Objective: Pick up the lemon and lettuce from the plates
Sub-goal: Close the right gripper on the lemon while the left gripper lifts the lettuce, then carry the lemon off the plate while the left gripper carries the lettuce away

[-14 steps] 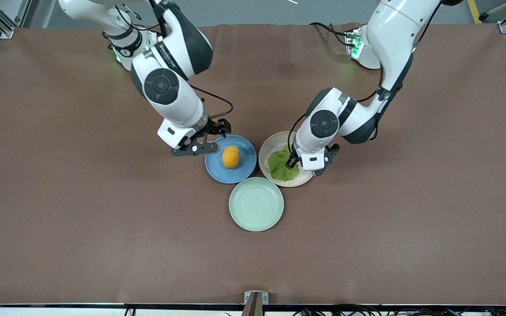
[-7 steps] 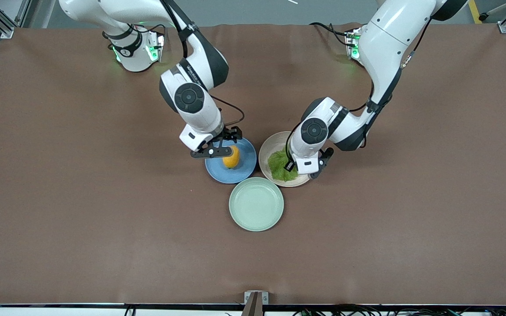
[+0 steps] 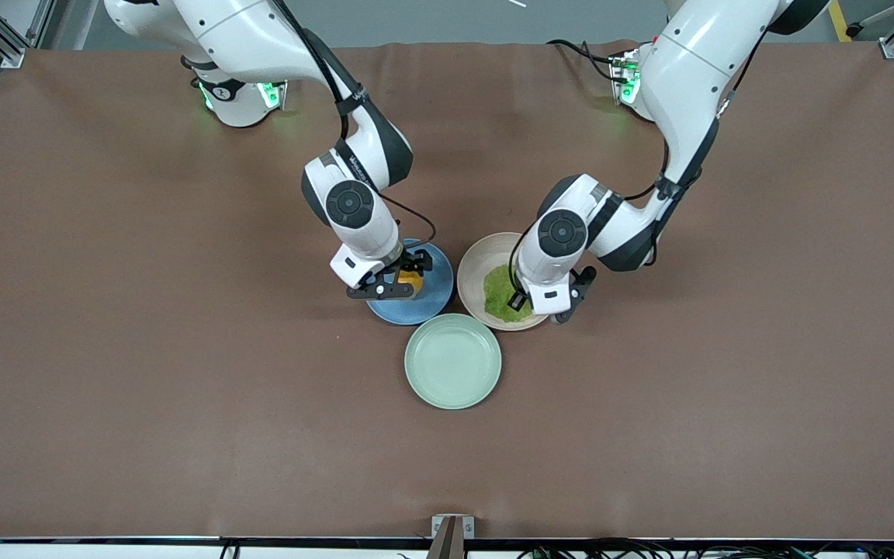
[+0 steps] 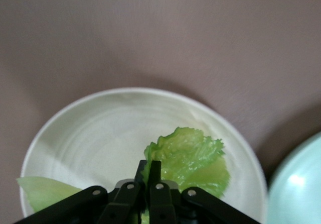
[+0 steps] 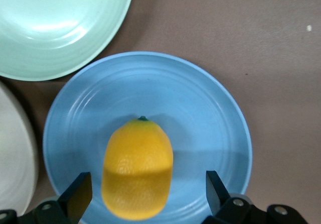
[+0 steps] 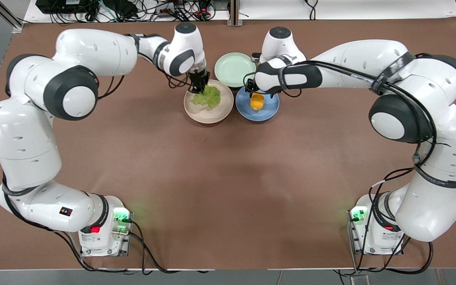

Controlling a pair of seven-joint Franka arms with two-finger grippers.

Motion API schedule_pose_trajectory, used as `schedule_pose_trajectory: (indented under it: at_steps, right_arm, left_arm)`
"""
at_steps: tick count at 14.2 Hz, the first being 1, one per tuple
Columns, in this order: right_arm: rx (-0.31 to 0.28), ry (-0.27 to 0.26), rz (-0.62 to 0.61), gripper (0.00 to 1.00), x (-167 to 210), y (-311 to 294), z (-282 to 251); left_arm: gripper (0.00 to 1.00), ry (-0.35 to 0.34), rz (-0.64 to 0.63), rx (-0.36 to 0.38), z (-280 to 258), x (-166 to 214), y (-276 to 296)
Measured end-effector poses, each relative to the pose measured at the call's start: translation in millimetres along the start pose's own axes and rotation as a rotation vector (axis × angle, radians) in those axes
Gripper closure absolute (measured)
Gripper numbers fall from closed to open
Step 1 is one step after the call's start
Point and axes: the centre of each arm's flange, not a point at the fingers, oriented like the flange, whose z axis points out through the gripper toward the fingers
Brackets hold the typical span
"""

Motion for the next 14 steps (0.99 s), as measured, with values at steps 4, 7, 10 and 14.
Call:
schedule_pose_trajectory:
  at_steps: [4, 7, 10, 14]
  right_arm:
    - [-0.001, 0.007, -0.016, 0.00, -7.3, -9.6, 23.5]
    - [0.002, 0.010, -0.019, 0.30, -8.9, -14.2, 23.6]
    - [0.004, 0.015, -0.014, 0.38, -6.0, -13.8, 21.1]
    - [0.005, 0.015, -0.012, 0.38, -0.2, -15.6, 8.7]
  left_arm:
    - [0.96, 0.051, 0.023, 0.012, -75.5, 39.7, -7.5]
    - [0.96, 0.067, 0.058, 0.021, -106.1, 107.4, -23.1]
    - [0.96, 0.056, 0.064, 0.038, -102.1, 183.8, -45.1]
    - [0.96, 0.024, 0.044, 0.070, -80.7, 260.3, -78.5]
